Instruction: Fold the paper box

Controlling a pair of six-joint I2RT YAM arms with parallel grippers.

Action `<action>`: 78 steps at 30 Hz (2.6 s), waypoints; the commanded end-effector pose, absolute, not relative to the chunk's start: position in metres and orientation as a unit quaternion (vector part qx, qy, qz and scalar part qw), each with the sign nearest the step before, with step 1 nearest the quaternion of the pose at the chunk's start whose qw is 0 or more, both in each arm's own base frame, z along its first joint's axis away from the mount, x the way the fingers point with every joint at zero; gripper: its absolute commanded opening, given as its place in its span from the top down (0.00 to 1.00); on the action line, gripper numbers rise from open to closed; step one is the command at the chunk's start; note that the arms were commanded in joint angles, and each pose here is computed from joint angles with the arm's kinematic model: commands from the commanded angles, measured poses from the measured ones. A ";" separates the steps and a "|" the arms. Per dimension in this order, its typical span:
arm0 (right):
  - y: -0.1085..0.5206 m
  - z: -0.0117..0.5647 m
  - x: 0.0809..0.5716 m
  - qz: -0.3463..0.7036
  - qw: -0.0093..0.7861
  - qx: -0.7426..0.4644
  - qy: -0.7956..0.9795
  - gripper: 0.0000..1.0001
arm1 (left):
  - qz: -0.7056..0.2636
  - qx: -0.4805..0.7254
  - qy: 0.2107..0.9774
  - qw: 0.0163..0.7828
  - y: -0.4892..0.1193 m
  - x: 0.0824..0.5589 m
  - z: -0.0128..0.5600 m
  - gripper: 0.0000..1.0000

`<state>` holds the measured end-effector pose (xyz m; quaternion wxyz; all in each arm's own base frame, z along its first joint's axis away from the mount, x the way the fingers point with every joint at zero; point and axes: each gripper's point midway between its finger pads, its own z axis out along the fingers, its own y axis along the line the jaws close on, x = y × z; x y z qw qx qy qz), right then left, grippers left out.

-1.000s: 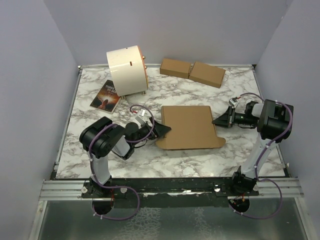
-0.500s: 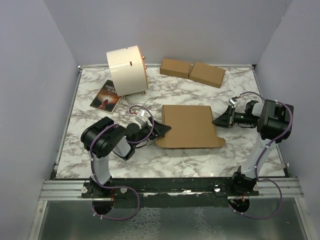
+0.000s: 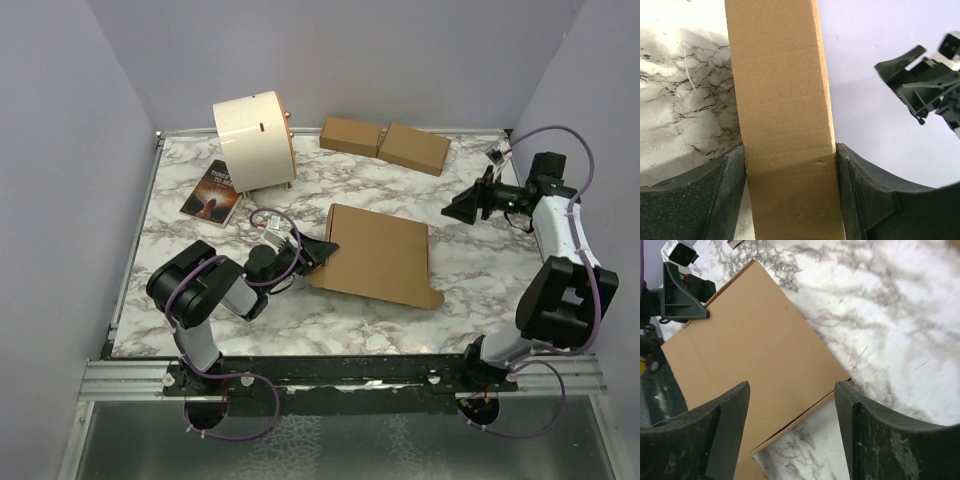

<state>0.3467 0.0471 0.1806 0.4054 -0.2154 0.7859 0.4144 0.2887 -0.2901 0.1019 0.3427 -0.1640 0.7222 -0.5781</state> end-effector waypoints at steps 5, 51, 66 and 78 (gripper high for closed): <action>0.090 0.232 0.320 0.355 0.454 -0.392 0.717 0.26 | -0.596 -0.227 0.691 0.340 -0.285 0.299 0.129 0.68; 0.251 0.156 0.290 -0.116 0.589 -0.673 0.432 0.13 | -0.497 -0.432 0.701 0.272 -0.252 0.313 0.132 0.67; 0.255 0.159 0.287 -0.098 0.599 -0.664 0.438 0.43 | -0.501 -0.433 0.698 0.273 -0.249 0.309 0.131 0.61; 0.259 0.190 0.284 -0.048 0.616 -0.630 0.470 0.45 | -0.485 -0.426 0.700 0.307 -0.232 0.302 0.149 0.15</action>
